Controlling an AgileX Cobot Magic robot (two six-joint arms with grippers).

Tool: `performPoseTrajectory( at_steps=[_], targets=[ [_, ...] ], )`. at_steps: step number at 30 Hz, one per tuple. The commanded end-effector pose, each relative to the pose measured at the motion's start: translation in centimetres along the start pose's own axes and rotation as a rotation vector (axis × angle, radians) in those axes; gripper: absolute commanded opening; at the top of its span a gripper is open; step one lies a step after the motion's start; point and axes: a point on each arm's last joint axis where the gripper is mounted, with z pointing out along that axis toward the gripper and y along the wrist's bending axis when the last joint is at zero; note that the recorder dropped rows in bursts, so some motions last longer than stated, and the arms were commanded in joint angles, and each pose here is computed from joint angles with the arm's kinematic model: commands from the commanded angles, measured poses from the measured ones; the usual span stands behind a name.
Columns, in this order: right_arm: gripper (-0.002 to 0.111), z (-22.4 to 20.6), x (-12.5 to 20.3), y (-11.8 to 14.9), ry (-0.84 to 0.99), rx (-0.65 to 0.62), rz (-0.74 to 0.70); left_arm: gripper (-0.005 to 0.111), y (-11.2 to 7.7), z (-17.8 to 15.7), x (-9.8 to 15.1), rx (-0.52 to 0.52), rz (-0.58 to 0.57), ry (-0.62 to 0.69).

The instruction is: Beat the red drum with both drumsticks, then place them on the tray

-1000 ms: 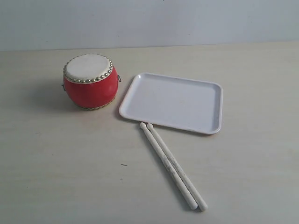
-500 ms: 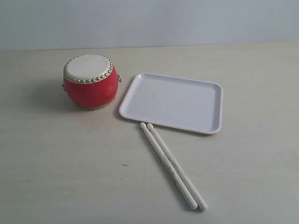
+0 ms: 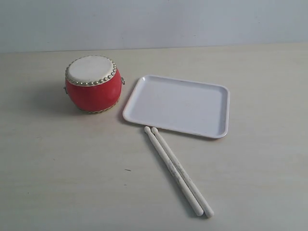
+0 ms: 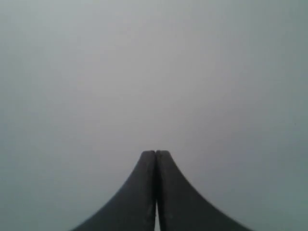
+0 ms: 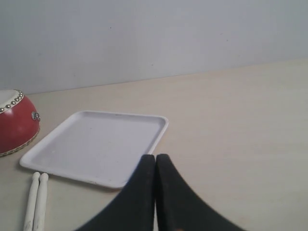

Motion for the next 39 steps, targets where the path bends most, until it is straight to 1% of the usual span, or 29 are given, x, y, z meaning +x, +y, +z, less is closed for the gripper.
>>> performPoseTrajectory(
  at_steps=[1, 2, 4, 5, 6, 7, 8, 9, 10, 11, 12, 13, 14, 15, 16, 17, 18, 22, 24, 26, 28, 29, 32, 36, 39],
  targets=[
    [0.000, 0.0, 0.1, 0.0, -0.008, 0.003, -0.003, 0.000, -0.8, 0.0, 2.7, -0.025, -0.127, 0.295],
    [0.000, 0.0, 0.1, 0.0, -0.008, 0.003, -0.003, 0.000, -1.1, -0.1, 2.9, -0.024, -0.152, 0.323],
    [0.000, 0.0, 0.1, 0.0, -0.008, 0.003, -0.003, 0.000, -1.9, 0.4, 3.2, -0.035, -0.459, 0.356],
    [0.000, 0.0, 0.1, 0.0, -0.008, 0.003, -0.003, 0.000, -2.4, 0.9, 3.4, -0.039, -0.709, 0.383],
    [0.000, 0.0, 0.1, 0.0, -0.008, 0.003, -0.003, 0.000, -2.7, 1.4, 3.5, -0.035, -0.826, 0.392],
    [0.000, 0.0, 0.1, 0.0, -0.008, 0.003, -0.003, 0.000, -3.3, 2.4, 3.4, -0.012, -1.060, 0.417],
    [0.000, 0.0, 0.1, 0.0, -0.008, 0.003, -0.003, 0.000, -3.7, 3.0, 3.3, 0.009, -1.214, 0.439],
    [0.000, 0.0, 0.1, 0.0, -0.008, 0.003, -0.003, 0.000, -4.6, 4.2, 2.7, 0.095, -1.415, 0.493],
    [0.000, 0.0, 0.1, 0.0, -0.008, 0.003, -0.003, 0.000, -5.4, 5.0, 1.9, 0.229, -1.503, 0.573],
    [0.000, 0.0, 0.1, 0.0, -0.008, 0.003, -0.003, 0.000, -5.7, 5.2, 1.3, 0.309, -1.557, 0.606],
    [0.000, 0.0, 0.1, 0.0, -0.008, 0.003, -0.003, 0.000, -6.2, 5.4, 0.1, 0.438, -1.652, 0.661],
    [0.000, 0.0, 0.1, 0.0, -0.008, 0.003, -0.003, 0.000, -6.6, 5.3, -0.5, 0.507, -1.691, 0.688],
    [0.000, 0.0, 0.1, 0.0, -0.008, 0.003, -0.003, 0.000, -7.1, 5.1, -1.8, 0.625, -1.752, 0.714],
    [0.000, 0.0, 0.1, 0.0, -0.008, 0.003, -0.003, 0.000, -7.4, 4.9, -2.4, 0.688, -1.769, 0.733],
    [0.000, 0.0, 0.1, 0.0, -0.008, 0.003, -0.003, 0.000, -7.8, 4.6, -3.3, 0.782, -1.783, 0.758],
    [0.000, 0.0, 0.1, 0.0, -0.008, 0.003, -0.003, 0.000, -8.2, 4.5, -3.8, 0.838, -1.797, 0.778],
    [0.000, 0.0, 0.1, 0.0, -0.008, 0.003, -0.003, 0.000, -9.0, 4.2, -4.8, 0.931, -1.807, 0.803],
    [0.000, 0.0, 0.1, 0.0, -0.008, 0.003, -0.003, 0.000, -11.4, 4.1, -6.4, 1.074, -1.788, 0.868],
    [0.000, 0.0, 0.1, 0.0, -0.008, 0.003, -0.003, 0.000, -12.9, 4.2, -7.3, 1.134, -1.812, 0.888],
    [0.000, 0.0, 0.1, 0.0, -0.008, 0.003, -0.003, 0.000, -14.4, 4.4, -8.1, 1.169, -1.831, 0.904],
    [0.000, 0.0, 0.1, 0.0, -0.008, 0.002, -0.002, 0.000, -15.6, 4.7, -8.6, 1.160, -1.857, 0.893],
    [0.000, 0.0, 0.1, 0.0, -0.008, 0.002, -0.002, 0.000, -16.5, 5.0, -8.9, 1.148, -1.895, 0.893],
    [0.000, 0.0, 0.1, 0.0, -0.008, 0.002, -0.002, 0.000, -18.2, 5.6, -9.6, 1.124, -1.999, 0.908],
    [0.000, 0.0, 0.1, 0.0, -0.008, 0.002, -0.002, 0.000, -20.9, 6.3, -10.0, 1.104, -2.000, 0.952],
    [0.000, 0.0, 0.1, 0.0, -0.008, 0.002, -0.002, 0.000, -22.8, 6.7, -10.3, 1.122, -1.953, 0.980]
  ],
)
